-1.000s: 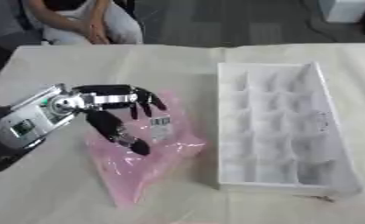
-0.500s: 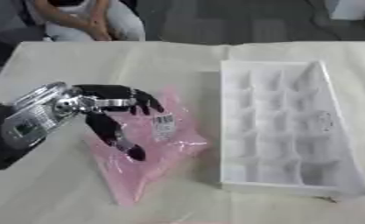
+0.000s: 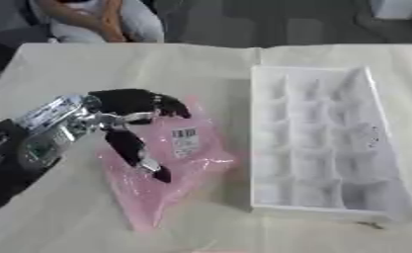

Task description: Pick up objects on the table and place them in the box.

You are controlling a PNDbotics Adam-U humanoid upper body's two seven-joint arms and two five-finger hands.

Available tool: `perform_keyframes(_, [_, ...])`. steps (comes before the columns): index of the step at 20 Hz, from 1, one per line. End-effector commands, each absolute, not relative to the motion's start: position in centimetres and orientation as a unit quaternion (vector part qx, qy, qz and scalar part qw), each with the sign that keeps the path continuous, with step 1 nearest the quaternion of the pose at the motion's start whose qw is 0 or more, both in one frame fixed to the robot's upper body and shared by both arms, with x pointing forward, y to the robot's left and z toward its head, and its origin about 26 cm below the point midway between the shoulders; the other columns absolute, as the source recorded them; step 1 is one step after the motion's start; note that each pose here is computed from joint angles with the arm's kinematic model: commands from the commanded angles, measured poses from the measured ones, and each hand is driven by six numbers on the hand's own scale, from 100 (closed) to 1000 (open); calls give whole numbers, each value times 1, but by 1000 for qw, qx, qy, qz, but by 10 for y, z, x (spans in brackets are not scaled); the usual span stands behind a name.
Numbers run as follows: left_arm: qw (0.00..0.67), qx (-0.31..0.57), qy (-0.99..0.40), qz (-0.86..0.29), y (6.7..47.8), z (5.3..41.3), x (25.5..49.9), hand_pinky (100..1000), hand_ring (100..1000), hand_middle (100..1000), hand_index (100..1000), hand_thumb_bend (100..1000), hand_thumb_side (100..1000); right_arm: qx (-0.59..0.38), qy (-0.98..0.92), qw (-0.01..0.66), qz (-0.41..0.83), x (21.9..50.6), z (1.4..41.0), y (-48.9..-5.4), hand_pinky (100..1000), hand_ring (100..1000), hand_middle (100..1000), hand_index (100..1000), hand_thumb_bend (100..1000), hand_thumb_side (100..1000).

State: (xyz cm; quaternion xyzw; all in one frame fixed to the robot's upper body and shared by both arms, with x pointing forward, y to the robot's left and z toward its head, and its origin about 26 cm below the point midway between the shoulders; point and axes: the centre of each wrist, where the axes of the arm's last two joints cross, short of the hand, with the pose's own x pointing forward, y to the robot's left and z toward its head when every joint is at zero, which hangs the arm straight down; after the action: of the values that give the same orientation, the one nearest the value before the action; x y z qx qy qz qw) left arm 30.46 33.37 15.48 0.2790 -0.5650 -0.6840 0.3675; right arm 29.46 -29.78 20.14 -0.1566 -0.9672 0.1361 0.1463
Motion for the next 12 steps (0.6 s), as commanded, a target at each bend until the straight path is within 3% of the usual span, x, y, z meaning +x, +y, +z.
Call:
perform_keyframes(1, [363, 289, -581, -669, 331, 158, 309, 712, 804, 874, 942, 805, 843, -162, -968, 132, 138, 293, 209, -299, 100, 105, 101, 464, 364, 1000])
perform_keyframes(12, [386, 280, -569, -670, 334, 139, 311, 712, 801, 867, 937, 799, 848, -157, -970, 126, 138, 294, 212, -297, 100, 104, 100, 463, 366, 1000])
